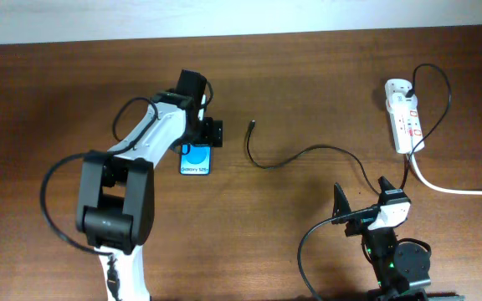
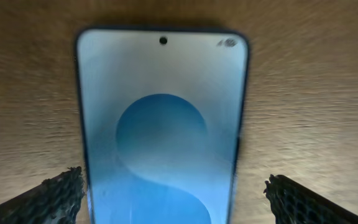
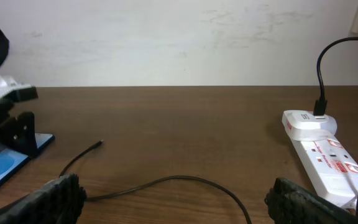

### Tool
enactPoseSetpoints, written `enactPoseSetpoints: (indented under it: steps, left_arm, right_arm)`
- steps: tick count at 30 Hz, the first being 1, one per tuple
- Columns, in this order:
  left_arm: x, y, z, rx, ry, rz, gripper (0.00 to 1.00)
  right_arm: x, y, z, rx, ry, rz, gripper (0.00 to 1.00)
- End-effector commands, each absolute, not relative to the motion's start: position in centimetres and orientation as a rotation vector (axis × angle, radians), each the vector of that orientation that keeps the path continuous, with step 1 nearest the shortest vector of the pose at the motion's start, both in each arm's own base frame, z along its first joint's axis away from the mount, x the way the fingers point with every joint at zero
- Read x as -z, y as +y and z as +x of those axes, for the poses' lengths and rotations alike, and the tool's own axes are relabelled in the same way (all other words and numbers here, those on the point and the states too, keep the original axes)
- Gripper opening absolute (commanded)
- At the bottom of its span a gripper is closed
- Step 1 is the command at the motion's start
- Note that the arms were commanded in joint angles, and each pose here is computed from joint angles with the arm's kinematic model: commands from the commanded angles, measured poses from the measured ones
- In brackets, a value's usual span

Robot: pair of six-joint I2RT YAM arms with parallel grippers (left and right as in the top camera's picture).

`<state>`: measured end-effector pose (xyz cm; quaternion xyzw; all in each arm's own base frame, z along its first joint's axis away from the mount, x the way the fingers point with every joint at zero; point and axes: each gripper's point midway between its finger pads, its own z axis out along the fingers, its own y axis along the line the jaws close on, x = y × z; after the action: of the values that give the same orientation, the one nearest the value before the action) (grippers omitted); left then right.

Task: Plug charger to phone and switch on socket
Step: 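Move the left gripper over the blue phone and lower toward it, then lower the left gripper and close on the phone's top edge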

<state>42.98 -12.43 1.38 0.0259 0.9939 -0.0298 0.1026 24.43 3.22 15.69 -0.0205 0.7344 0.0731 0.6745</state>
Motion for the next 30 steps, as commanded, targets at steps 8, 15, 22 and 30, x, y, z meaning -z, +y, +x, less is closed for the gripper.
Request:
enactPoseSetpoints:
  steps: [8,15,22,30]
  left_arm:
    - [-0.7,-12.4,43.2,0.065,2.944,0.102,1.00]
    - [0.2,-12.3,42.9,0.057,2.966,0.103,1.00]
    - [1.4,-12.1,42.5,0.041,2.994,0.109,1.00]
    - [1.7,-12.0,42.1,0.036,3.010,0.110,0.97]
  right_arm:
    - [-15.5,3.1,24.4,-0.163,1.656,-0.039,0.99]
    - [-15.4,3.1,24.4,-0.163,1.657,-0.039,0.98]
    - [-15.5,3.1,24.4,-0.163,1.656,-0.039,0.99]
    - [-15.5,3.1,24.4,-0.163,1.656,-0.039,0.98]
